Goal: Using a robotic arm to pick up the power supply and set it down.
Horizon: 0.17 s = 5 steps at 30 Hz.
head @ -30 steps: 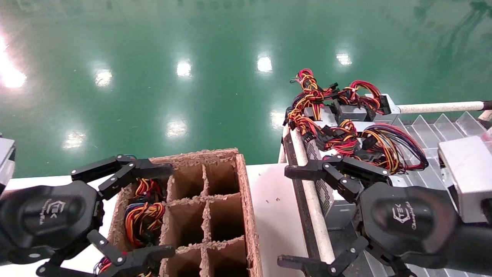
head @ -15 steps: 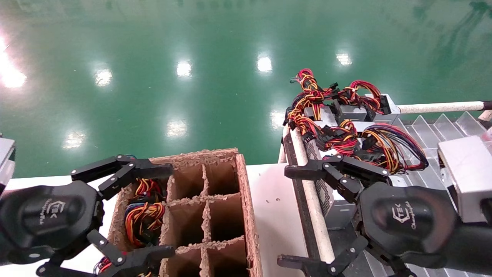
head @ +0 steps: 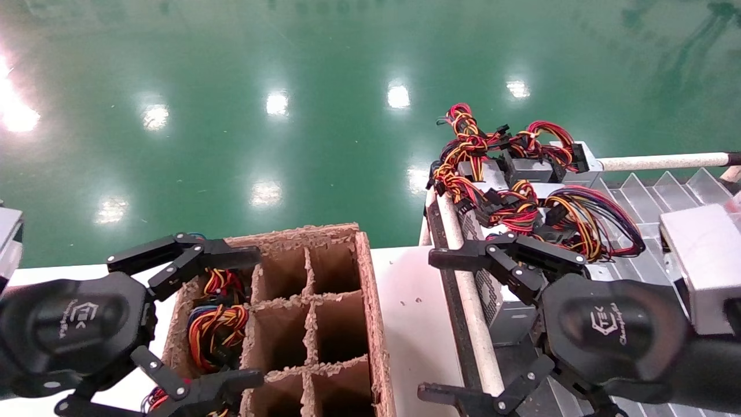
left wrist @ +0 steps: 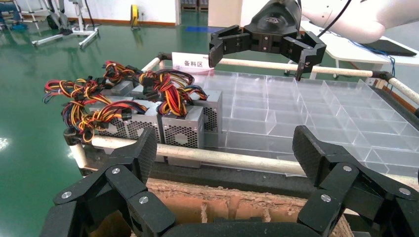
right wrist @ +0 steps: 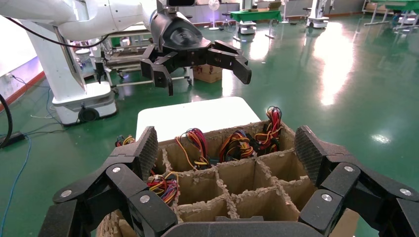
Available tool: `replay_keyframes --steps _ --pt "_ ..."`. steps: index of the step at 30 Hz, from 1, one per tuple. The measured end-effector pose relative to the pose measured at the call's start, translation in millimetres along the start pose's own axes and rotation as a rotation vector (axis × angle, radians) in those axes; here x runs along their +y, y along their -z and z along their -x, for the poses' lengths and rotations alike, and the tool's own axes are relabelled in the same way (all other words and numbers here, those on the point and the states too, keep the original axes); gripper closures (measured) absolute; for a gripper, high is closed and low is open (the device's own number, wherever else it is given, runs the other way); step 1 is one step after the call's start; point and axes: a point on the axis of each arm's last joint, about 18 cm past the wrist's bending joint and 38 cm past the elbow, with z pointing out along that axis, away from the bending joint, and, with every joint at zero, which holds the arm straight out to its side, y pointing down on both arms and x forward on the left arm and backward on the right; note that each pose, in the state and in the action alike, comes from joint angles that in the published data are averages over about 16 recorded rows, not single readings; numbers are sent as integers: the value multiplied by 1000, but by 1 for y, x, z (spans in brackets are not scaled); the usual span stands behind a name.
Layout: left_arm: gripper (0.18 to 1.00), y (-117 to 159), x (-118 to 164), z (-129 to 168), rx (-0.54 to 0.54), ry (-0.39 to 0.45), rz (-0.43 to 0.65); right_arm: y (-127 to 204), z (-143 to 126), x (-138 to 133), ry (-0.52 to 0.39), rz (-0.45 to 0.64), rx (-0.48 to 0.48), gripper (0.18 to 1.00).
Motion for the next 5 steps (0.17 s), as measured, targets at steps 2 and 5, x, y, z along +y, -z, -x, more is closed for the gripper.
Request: replay_keyframes --steps 2,5 --pt "184 0 0 0 0 0 0 0 0 0 0 0 0 179" --pt "184 0 0 0 0 0 0 0 0 0 0 0 0 179"
